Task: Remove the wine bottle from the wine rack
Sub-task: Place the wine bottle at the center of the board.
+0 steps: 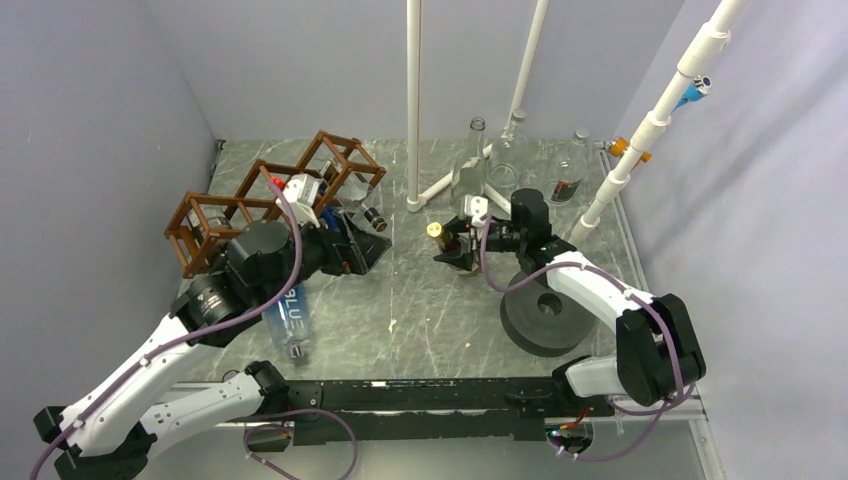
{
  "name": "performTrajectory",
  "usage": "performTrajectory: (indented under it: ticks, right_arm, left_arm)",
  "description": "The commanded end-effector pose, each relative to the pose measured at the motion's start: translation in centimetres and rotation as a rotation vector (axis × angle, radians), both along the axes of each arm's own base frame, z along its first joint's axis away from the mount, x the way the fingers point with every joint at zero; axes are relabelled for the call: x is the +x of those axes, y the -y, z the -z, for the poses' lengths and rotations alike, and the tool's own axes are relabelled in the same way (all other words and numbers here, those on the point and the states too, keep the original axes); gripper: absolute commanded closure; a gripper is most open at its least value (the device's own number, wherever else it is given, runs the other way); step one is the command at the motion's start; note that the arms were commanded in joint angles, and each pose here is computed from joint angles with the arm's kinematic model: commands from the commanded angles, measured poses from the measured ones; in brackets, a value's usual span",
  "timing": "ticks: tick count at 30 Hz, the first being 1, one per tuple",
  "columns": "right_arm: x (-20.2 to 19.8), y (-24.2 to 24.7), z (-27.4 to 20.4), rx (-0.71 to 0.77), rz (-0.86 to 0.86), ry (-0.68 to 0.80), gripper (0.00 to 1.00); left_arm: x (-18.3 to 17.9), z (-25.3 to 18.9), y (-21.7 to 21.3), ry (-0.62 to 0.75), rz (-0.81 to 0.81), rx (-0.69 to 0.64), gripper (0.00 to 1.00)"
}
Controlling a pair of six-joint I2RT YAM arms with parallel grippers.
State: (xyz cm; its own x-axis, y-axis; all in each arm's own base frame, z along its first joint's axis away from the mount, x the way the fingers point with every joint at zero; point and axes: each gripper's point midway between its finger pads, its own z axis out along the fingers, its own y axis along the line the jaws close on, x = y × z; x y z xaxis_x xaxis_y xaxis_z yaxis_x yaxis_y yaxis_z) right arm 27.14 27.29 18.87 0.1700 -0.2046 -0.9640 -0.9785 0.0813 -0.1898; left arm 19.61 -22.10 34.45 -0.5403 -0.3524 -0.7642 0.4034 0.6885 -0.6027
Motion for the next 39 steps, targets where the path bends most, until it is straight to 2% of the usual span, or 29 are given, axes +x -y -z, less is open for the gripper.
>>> performTrajectory:
  ticks: [1,10,14,39]
  right_arm:
    - [2.0,1.0,-4.2,0.090,0.067,0.019,1.00]
    - [5.7,3.4,-5.1,0.156,0.252,-0.047,1.00]
    - [7.3,4.4,-5.7,0.173,0.325,-0.062,1.00]
    - [15.2,9.3,-9.5,0.245,0.601,0.015,1.00]
  left_arm:
    - [1.3,-1.1,-1.1,0.131,-0.062,-0.002,0.00]
    - [1.2,1.5,-1.5,0.148,-0.079,-0.033,0.00]
    - [1.2,2.7,-1.5,0.131,-0.078,-0.006,0.00]
    - [0.1,4.4,-3.6,0.112,-0.124,-0.012,0.00]
